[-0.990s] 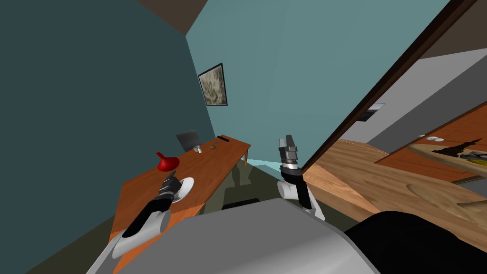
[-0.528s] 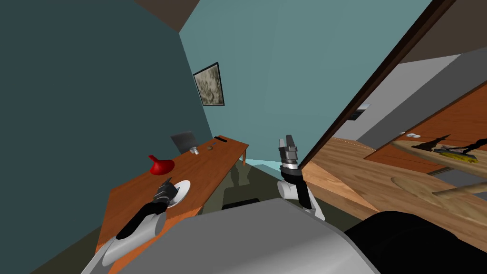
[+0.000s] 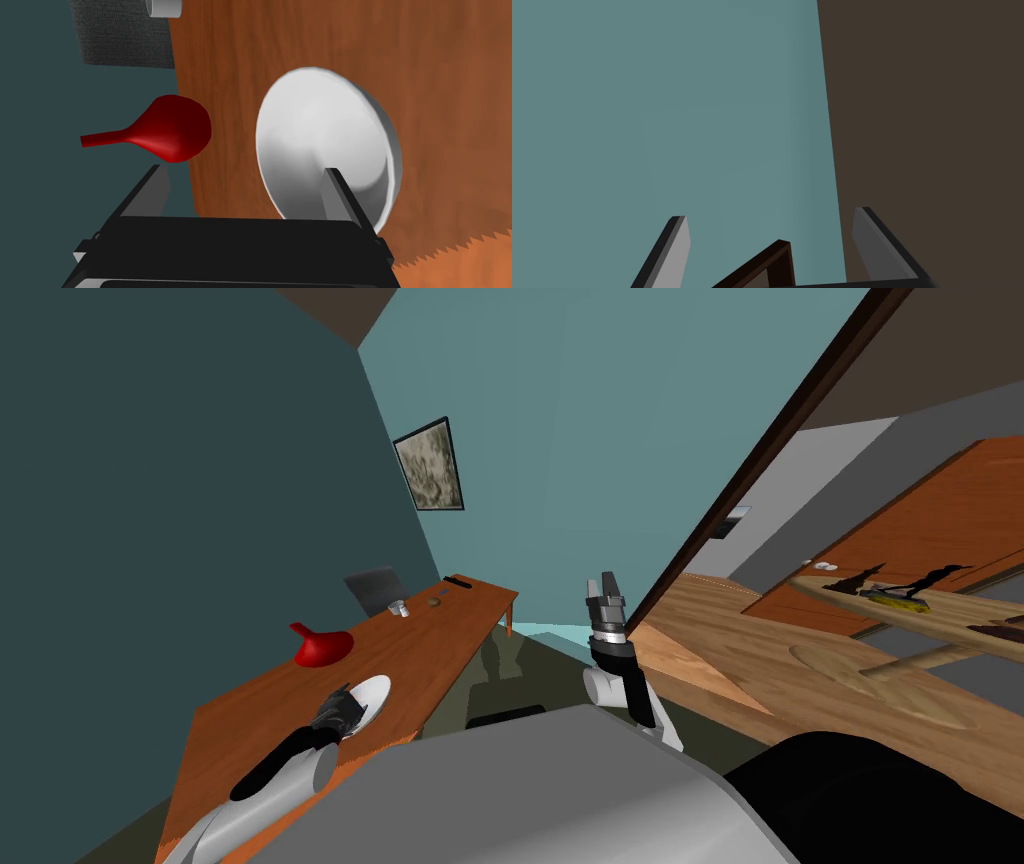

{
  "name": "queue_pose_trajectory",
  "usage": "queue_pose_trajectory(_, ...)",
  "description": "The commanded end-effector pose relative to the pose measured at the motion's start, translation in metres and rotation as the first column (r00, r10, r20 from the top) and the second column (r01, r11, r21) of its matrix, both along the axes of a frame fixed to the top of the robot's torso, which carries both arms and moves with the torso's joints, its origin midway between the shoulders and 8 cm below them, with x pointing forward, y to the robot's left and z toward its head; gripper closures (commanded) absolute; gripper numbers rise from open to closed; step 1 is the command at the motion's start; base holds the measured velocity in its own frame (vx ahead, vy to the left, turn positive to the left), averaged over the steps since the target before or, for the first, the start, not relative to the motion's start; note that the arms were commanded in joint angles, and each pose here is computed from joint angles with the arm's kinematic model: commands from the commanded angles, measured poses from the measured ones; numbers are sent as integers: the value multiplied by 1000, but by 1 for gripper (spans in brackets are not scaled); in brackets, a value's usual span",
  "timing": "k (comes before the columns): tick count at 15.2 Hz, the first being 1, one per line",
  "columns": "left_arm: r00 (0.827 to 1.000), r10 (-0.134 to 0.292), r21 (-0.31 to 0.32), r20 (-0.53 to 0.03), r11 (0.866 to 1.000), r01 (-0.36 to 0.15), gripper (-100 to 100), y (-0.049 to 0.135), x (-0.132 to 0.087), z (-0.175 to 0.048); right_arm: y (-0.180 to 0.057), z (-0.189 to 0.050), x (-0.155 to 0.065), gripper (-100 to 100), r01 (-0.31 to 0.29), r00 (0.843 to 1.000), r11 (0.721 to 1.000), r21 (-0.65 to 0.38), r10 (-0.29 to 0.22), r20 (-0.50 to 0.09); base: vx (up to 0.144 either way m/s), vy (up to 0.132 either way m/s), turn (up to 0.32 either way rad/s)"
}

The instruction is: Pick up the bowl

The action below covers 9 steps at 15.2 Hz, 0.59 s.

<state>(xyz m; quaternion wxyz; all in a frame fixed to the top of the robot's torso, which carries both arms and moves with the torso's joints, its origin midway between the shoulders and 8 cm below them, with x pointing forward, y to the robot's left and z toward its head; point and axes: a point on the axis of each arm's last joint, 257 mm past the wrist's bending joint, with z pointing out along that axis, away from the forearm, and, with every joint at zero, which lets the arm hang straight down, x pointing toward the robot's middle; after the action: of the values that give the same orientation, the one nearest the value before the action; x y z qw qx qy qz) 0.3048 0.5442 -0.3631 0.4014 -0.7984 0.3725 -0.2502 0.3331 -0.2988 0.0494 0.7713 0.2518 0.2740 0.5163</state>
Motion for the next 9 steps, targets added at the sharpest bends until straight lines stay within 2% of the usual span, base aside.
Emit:
queue_pose_trajectory(1, 998, 40, -37, -37, 998, -42, -100, 7, -15, -11, 0, 0, 0, 0, 0, 1000, 1000, 0, 0, 0, 9, -7, -80)
queue_pose_trajectory(3, 997, 43, -47, -57, 998, -46, -100, 6, -18, -16, 0, 0, 0, 0, 0, 1000, 1000, 0, 0, 0, 9, -4, -68)
queue_pose_trajectory(4, 993, 75, -76, -87, 994, -82, -100, 11, -30, -26, 0, 0, 0, 0, 0, 1000, 1000, 0, 0, 0, 11, -3, -103)
queue_pose_trajectory(6, 992, 76, -82, -99, 993, -85, -100, 11, -32, -29, 0, 0, 0, 0, 0, 1000, 1000, 0, 0, 0, 11, -2, -58)
queue_pose_trajectory(7, 986, 106, -112, -132, 986, -121, -100, 14, -45, -39, 0, 0, 0, 0, 0, 1000, 1000, 0, 0, 0, 12, -3, -83)
queue_pose_trajectory(8, 985, 107, -115, -139, 986, -123, -100, 14, -46, -41, 0, 0, 0, 0, 0, 1000, 1000, 0, 0, 0, 14, -2, -97)
queue_pose_trajectory(9, 977, 133, -142, -166, 977, -157, -100, 17, -58, -50, 0, 0, 0, 0, 0, 1000, 1000, 0, 0, 0, 17, -2, -126)
